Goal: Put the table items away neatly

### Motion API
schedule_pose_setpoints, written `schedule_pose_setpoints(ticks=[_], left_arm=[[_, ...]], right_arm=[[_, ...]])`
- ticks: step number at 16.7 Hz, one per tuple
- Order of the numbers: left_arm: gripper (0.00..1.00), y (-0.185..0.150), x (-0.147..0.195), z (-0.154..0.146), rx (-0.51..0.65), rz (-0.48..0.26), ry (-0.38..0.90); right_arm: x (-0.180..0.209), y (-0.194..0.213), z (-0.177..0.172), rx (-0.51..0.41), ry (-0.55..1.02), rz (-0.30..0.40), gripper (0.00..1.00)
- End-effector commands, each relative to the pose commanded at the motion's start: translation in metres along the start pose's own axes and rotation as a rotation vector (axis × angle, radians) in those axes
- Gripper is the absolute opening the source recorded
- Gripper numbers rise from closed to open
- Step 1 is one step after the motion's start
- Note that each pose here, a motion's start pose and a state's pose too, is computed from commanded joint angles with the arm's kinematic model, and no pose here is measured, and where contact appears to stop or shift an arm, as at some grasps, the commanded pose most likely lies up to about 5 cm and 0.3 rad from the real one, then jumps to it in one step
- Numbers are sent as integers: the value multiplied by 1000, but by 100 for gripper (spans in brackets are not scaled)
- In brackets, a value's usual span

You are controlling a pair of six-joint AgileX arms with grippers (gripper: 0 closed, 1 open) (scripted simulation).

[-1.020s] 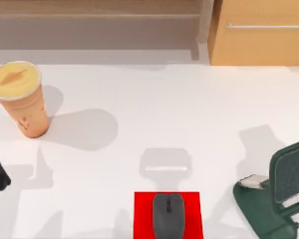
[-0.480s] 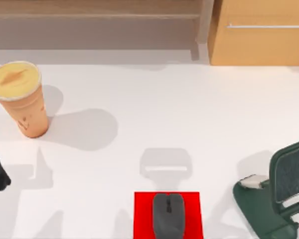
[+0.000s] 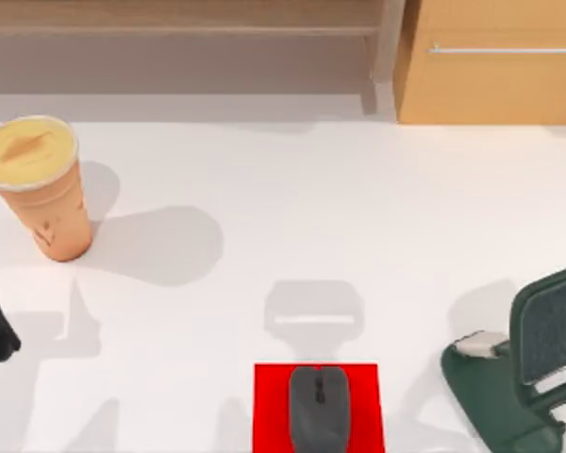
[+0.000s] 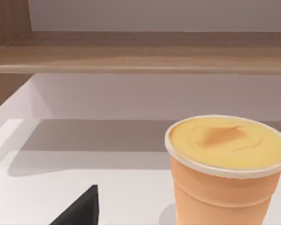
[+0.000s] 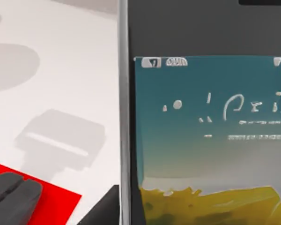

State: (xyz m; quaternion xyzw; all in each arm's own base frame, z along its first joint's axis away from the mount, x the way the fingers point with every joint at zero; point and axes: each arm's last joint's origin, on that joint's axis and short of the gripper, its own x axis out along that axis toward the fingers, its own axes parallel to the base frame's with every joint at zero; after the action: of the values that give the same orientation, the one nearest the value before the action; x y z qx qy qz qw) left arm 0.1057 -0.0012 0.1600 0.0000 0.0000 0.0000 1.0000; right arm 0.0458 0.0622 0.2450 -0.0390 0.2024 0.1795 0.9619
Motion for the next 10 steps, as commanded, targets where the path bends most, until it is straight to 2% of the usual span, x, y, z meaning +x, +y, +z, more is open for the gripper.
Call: schedule_pose_setpoints(ticks=[6,10], left_arm=[[100,0,0,0,0,0,0],[100,0,0,0,0,0,0]], right_arm=[[-16,-10,43,99,-140,17,0],[4,-5,38,64,-116,31,0]])
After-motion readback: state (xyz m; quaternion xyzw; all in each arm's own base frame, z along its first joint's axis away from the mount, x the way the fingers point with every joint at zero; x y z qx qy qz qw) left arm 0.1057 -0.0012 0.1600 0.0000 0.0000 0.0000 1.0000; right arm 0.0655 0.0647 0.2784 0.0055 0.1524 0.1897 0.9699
